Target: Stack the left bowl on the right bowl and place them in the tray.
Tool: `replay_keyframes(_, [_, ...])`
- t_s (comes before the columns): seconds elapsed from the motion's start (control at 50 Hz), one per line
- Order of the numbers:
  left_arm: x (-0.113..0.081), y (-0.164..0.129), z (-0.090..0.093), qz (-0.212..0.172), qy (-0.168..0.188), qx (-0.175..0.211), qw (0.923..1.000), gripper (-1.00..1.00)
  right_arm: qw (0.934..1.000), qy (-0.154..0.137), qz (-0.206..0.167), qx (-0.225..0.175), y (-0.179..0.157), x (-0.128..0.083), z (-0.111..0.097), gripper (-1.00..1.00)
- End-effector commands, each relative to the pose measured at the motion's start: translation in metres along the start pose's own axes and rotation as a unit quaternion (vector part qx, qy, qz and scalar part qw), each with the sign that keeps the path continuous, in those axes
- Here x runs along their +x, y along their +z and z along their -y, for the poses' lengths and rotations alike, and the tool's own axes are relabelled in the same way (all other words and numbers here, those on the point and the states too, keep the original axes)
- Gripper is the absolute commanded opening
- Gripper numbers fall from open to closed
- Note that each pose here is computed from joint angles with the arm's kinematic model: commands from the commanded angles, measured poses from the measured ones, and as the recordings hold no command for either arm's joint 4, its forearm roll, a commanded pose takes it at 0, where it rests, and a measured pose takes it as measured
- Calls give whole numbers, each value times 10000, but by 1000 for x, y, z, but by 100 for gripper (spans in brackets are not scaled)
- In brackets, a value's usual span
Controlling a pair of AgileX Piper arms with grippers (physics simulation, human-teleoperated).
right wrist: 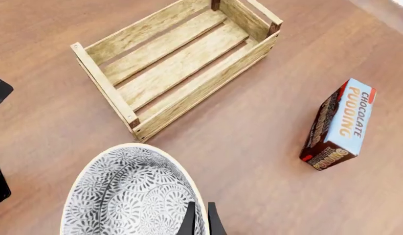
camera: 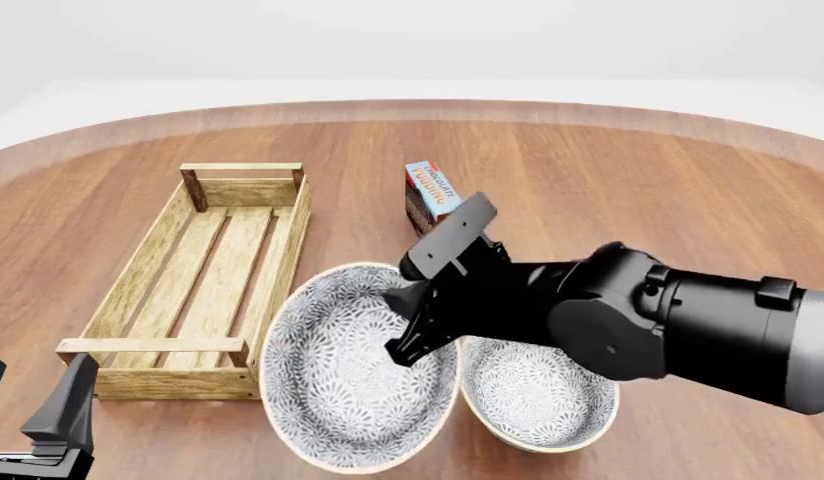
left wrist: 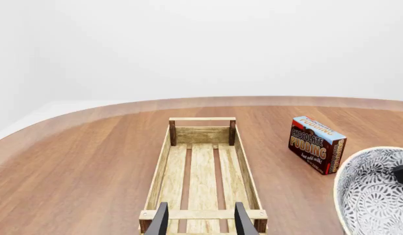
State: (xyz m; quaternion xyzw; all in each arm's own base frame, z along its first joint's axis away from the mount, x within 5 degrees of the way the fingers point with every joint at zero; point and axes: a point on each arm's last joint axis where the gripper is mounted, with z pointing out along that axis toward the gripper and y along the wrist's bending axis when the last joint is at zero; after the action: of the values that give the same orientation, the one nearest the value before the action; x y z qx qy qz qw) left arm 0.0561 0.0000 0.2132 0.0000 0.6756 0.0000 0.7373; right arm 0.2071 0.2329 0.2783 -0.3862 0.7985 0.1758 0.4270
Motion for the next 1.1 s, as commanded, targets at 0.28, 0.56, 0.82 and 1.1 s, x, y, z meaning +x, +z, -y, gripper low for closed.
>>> replay_keyframes(0.28, [0,0,0,0,0,0,10000,100,9919,762,593,820,-79,-7,50,-100])
replay_keyframes(0.56, [0,0,0,0,0,0,10000,100,9821,1193,681,1287,-105,13,68,-100])
replay_keyframes(0.82, [0,0,0,0,0,0,10000,100,9742,1519,672,1526,-110,33,76,-100])
replay_keyframes(1.1, [0,0,0,0,0,0,10000,100,9629,1958,770,1691,-114,54,79,-100])
